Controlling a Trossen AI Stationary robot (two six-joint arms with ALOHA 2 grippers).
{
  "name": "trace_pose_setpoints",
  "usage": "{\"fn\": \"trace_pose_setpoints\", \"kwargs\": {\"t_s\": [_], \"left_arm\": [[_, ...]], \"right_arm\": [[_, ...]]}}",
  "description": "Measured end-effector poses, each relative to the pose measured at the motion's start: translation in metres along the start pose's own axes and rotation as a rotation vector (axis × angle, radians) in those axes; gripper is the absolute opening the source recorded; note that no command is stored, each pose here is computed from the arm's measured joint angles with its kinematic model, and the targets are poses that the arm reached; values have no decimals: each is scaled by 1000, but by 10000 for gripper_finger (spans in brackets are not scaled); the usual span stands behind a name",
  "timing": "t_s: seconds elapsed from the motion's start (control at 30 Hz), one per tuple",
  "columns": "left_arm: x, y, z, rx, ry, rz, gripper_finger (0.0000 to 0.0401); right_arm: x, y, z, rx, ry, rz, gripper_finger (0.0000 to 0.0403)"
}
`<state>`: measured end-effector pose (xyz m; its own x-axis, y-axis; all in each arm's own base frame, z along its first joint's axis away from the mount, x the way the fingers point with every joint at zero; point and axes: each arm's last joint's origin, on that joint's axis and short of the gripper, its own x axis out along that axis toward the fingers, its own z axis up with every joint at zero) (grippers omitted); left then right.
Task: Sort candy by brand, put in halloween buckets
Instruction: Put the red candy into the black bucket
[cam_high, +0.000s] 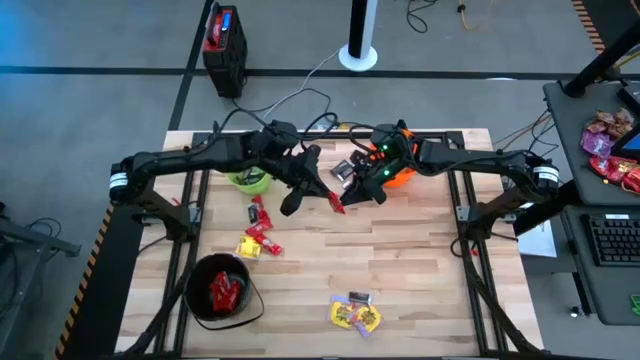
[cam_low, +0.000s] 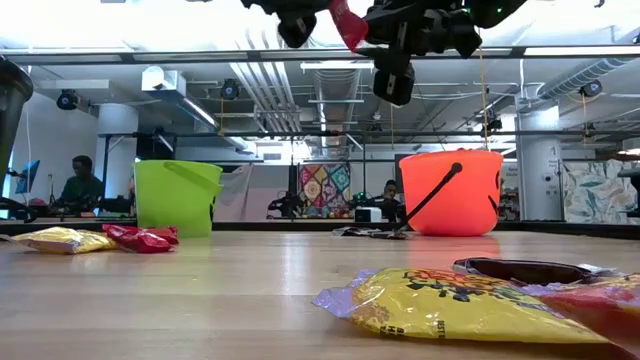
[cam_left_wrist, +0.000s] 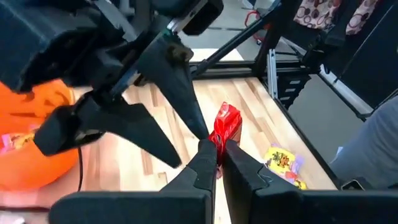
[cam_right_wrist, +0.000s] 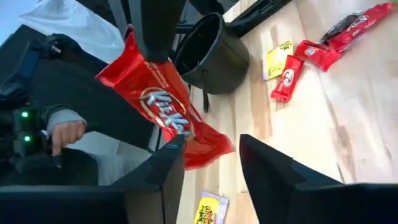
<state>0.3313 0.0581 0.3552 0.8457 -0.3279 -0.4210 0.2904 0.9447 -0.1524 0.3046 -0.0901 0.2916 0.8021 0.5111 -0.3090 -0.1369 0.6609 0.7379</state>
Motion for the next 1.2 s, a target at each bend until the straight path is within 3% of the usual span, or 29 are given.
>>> {"fn": "trace_pose_setpoints", "kwargs": {"t_s": [0.23, 0.43, 0.63, 0.83, 1.03, 1.2], "left_arm": [[-31, -28, -1, -264, 380, -36, 1], [-56, -92, 6, -444, 695, -107, 1], [-60, -144, 4, -593, 849, -54, 1], [-49, -173, -26, -664, 1009, 34, 0], [-54, -189, -68, -712, 1165, 108, 0], [-54, -186, -92, -680, 1125, 131, 0]], "right_arm": [[-13, -12, 4, 41, -29, -49, 166], [-22, -19, 7, 27, -52, -66, 168], [-20, -23, 7, 18, -45, -69, 167], [-15, -28, 10, 30, -38, -71, 167], [-18, -15, 26, -80, -66, -55, 160], [-19, 7, 42, -144, -99, -88, 151]]}}
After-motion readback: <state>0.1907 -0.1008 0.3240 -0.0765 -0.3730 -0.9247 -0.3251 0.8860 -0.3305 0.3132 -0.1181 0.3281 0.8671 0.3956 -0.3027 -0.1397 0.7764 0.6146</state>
